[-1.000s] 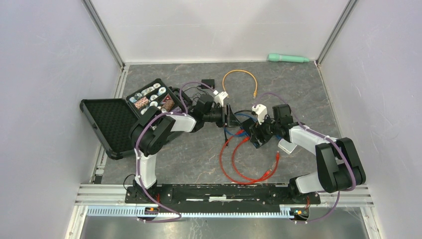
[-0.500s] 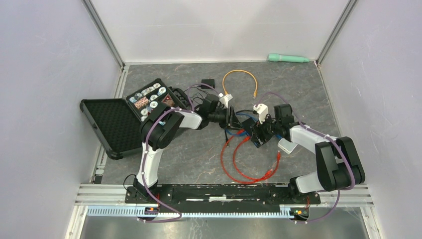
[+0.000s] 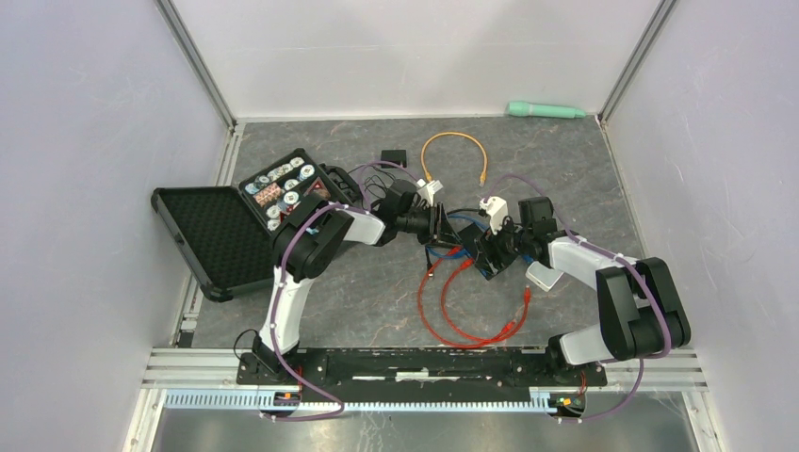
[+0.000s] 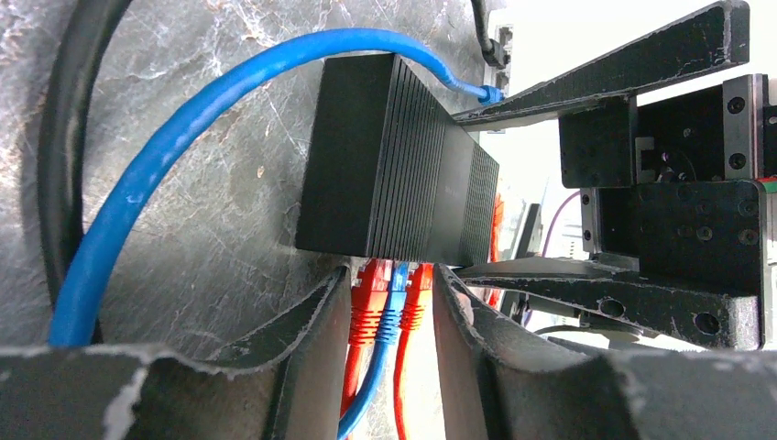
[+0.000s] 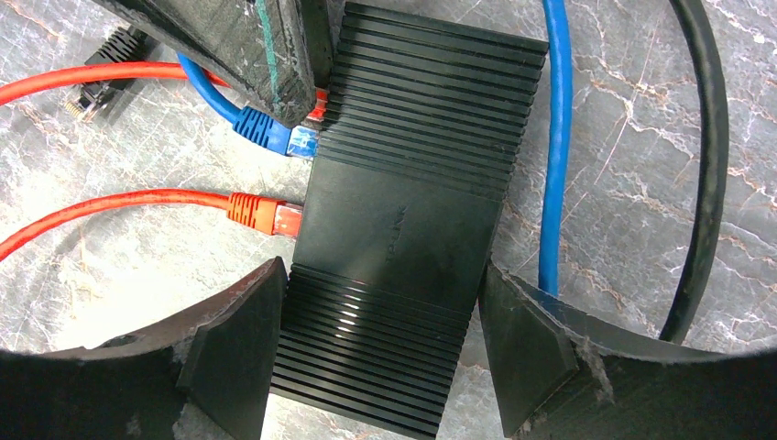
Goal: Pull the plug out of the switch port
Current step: Pull the connector from the switch port.
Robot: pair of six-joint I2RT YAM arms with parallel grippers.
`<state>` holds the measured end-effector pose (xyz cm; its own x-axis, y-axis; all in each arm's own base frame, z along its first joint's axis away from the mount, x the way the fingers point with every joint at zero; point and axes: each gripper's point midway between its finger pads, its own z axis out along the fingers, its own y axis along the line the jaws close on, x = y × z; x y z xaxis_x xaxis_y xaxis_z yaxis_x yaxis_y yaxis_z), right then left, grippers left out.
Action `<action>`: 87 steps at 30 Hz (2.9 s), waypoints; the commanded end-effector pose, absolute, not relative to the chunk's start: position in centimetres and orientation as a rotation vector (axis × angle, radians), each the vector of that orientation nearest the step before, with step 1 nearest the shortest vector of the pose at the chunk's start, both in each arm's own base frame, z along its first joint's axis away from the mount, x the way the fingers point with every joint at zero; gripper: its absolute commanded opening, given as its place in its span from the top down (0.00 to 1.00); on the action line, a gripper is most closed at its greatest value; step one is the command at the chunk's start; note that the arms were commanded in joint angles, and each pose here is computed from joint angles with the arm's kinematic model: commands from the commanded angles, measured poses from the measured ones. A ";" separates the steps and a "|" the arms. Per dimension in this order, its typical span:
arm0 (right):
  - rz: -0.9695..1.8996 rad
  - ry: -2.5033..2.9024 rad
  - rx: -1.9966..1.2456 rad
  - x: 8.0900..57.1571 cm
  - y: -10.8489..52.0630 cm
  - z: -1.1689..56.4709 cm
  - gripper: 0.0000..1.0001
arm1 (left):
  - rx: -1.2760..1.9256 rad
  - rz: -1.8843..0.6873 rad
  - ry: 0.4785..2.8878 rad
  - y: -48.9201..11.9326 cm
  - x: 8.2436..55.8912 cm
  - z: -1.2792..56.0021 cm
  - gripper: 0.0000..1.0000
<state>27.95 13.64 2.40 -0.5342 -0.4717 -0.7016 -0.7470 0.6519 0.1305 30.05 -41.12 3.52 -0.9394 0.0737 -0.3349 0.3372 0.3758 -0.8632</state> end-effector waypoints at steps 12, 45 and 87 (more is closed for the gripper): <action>0.561 2.170 -0.954 29.2 13.9 3.0 0.71 | 0.405 -1.698 2.392 -41.0 27.7 2.5 0.57; 0.568 2.181 -0.949 29.1 13.8 2.8 0.71 | 0.446 -1.631 2.457 -41.4 27.8 0.7 0.72; 0.496 2.203 -0.800 29.7 12.8 2.1 0.85 | 0.260 -1.800 2.456 -42.1 27.5 2.7 0.98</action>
<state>28.69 13.30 2.32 -0.5552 -0.3863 -0.7365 -0.6902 0.7081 0.1489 30.02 -41.26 2.92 -0.9658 0.0057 -0.2592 0.2490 0.2989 -0.9212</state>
